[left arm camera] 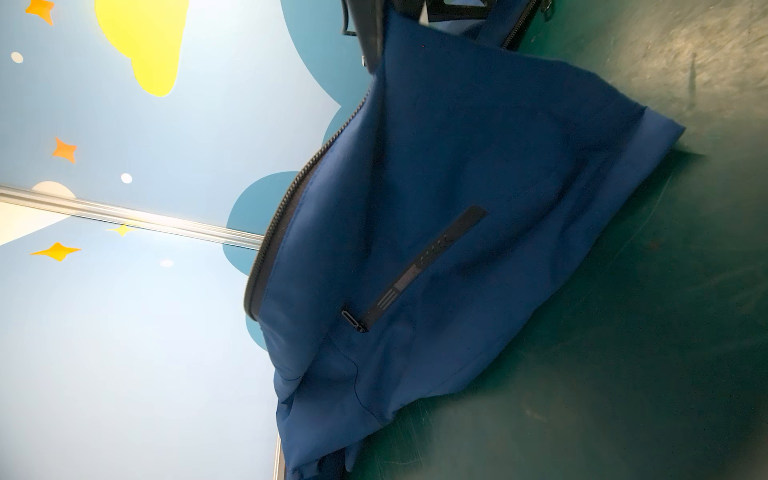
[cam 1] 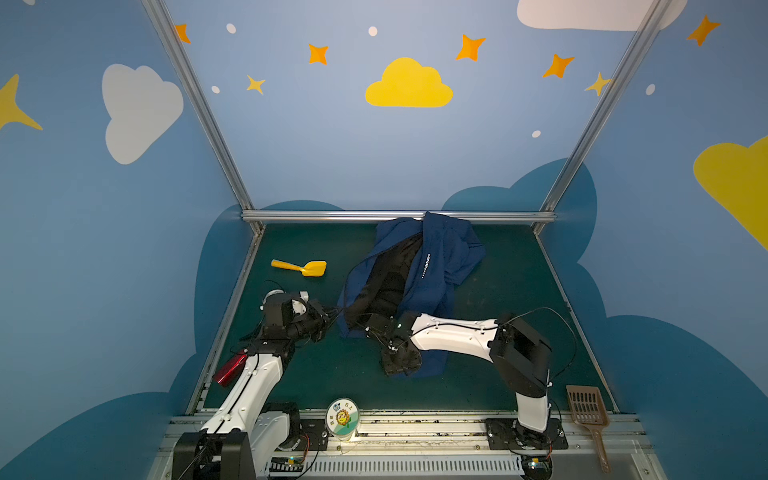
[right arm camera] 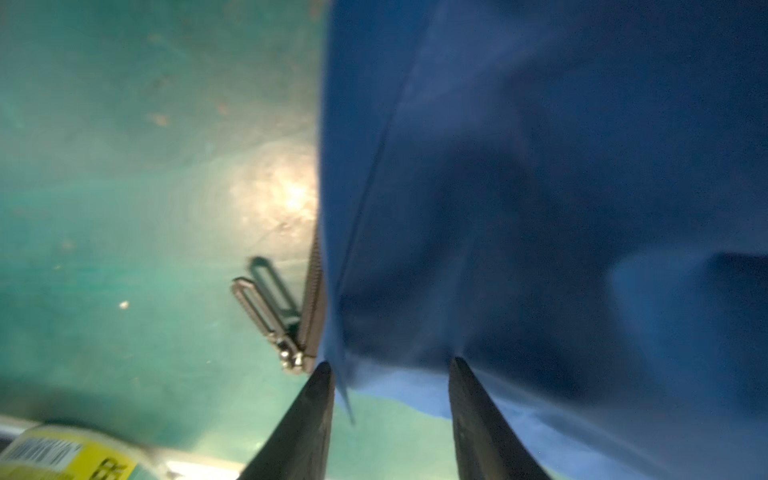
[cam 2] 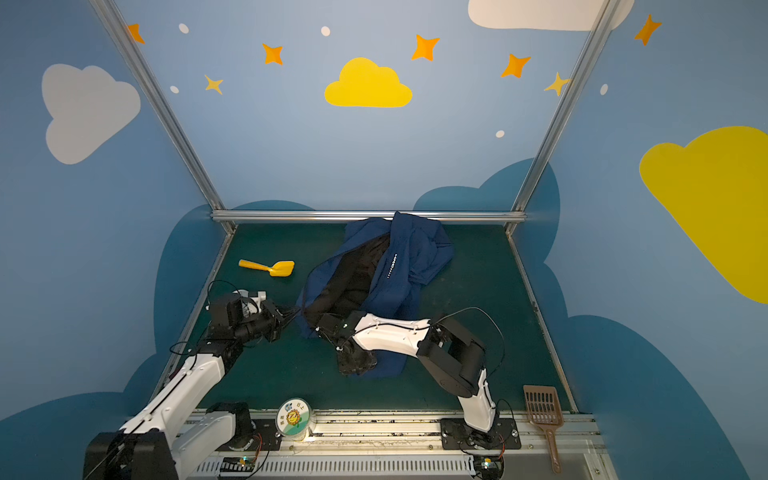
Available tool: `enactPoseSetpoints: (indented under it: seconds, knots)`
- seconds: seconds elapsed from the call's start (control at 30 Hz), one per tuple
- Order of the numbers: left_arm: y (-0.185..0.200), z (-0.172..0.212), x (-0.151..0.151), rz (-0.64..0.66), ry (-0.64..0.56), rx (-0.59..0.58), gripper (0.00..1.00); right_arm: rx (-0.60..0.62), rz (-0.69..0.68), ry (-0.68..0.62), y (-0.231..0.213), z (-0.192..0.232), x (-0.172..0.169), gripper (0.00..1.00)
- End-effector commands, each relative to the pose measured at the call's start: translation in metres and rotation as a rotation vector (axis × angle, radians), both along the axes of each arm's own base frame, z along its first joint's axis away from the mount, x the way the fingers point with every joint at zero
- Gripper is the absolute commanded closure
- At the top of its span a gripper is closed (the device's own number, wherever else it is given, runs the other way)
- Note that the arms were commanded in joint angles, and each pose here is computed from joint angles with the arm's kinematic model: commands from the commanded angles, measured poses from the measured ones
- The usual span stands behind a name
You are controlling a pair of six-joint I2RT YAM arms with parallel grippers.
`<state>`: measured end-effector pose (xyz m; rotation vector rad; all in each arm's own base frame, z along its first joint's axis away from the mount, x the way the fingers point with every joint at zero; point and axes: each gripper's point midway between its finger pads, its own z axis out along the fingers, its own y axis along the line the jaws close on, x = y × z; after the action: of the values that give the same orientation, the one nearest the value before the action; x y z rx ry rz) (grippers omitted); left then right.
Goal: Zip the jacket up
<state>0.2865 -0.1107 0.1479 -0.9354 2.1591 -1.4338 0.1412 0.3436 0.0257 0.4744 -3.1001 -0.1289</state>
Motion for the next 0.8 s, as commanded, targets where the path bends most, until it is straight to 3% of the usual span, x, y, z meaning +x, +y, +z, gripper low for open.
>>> enactPoseSetpoints:
  seconds: [0.0,0.27,0.4,0.63,0.77]
  knots:
    - [-0.001,-0.007,-0.006,-0.018,0.011,0.007,0.97,-0.008,-0.003,0.047,-0.003,-0.008,-0.005,0.55]
    - [0.0,-0.011,-0.008,-0.013,0.015,0.013,0.97,-0.106,-0.036,0.117,-0.022,-0.035,-0.009,0.61]
    - [0.0,-0.012,-0.01,-0.014,0.017,0.012,0.97,-0.048,-0.032,0.164,-0.018,-0.044,-0.009,0.71]
    - [-0.001,-0.01,-0.013,-0.019,0.009,0.01,0.97,-0.002,0.02,0.113,-0.01,-0.032,-0.003,1.0]
    - [-0.007,-0.001,-0.014,-0.048,-0.024,-0.028,0.97,0.171,0.038,0.022,0.002,0.004,0.005,1.0]
